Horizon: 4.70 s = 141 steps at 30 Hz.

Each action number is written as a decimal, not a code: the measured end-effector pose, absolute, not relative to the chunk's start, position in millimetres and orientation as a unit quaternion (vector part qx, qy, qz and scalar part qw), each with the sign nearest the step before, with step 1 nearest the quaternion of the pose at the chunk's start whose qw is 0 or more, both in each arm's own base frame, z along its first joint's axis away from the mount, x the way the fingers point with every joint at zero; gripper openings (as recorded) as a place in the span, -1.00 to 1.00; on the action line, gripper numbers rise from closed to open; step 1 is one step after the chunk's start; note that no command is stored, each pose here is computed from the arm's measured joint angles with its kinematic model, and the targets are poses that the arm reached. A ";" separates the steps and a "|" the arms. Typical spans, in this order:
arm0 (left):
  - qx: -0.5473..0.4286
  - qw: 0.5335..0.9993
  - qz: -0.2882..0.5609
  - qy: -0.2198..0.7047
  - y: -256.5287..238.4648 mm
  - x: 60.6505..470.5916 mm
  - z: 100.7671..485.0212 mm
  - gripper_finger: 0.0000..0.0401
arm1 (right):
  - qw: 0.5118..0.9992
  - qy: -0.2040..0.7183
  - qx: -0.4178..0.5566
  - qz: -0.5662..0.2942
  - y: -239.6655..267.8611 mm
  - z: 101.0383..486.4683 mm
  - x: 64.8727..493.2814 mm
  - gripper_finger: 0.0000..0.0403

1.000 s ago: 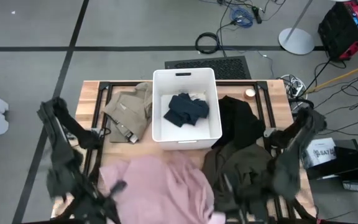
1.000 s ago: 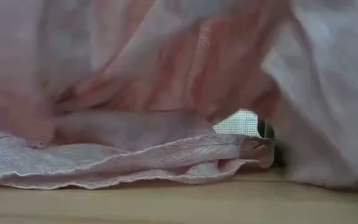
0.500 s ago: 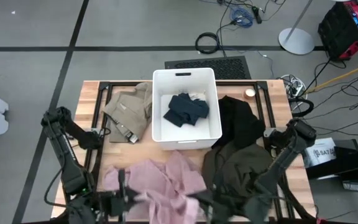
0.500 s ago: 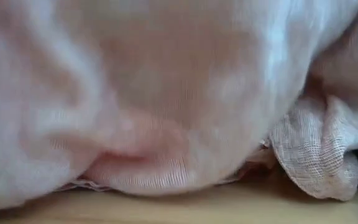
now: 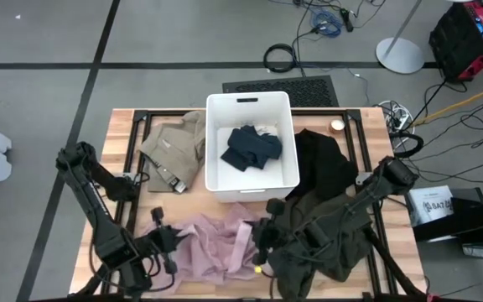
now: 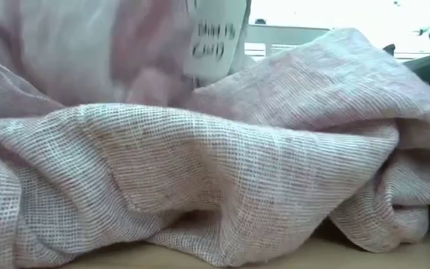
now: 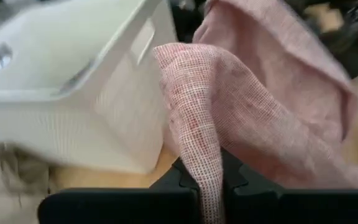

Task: Sort clothes
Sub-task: Put the pink shirt into the white laundry bin

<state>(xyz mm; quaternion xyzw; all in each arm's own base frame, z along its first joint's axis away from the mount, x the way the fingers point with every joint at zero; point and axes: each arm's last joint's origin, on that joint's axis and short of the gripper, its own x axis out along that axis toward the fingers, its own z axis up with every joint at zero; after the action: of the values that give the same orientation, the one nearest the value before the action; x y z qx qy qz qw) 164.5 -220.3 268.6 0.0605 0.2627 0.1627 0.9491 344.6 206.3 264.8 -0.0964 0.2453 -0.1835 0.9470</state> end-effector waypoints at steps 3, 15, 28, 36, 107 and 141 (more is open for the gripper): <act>0.038 0.940 0.182 0.285 -211.8 160.4 243.6 -0.93 | 0.945 0.273 -0.068 -0.169 198.6 243.1 343.6 -1.00; -0.102 0.863 0.169 0.465 -197.7 161.1 194.3 -0.93 | 0.944 0.315 0.035 -0.086 173.7 207.6 352.8 -1.00; -0.054 0.878 0.121 0.460 -205.4 164.4 204.8 -0.43 | 0.945 0.315 0.032 -0.087 172.1 207.9 353.7 -1.00; 0.008 0.898 0.088 0.431 -217.2 159.1 260.3 0.20 | 0.944 0.316 0.033 -0.086 172.2 207.8 353.6 -1.00; -0.126 0.878 0.141 0.439 -211.2 152.9 259.9 -0.93 | 0.937 0.343 0.031 -0.061 166.5 205.4 355.0 -1.00; -0.104 0.931 0.030 0.347 -195.3 322.7 197.8 -0.91 | 0.862 0.465 0.176 -0.097 158.5 258.4 318.7 -0.18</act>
<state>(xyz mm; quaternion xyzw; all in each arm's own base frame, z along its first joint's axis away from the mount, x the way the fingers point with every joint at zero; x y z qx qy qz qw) 322.7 -195.3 197.8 -0.1040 0.3473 0.0304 0.9315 318.7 158.5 258.4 0.1757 0.4652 -0.0967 0.8622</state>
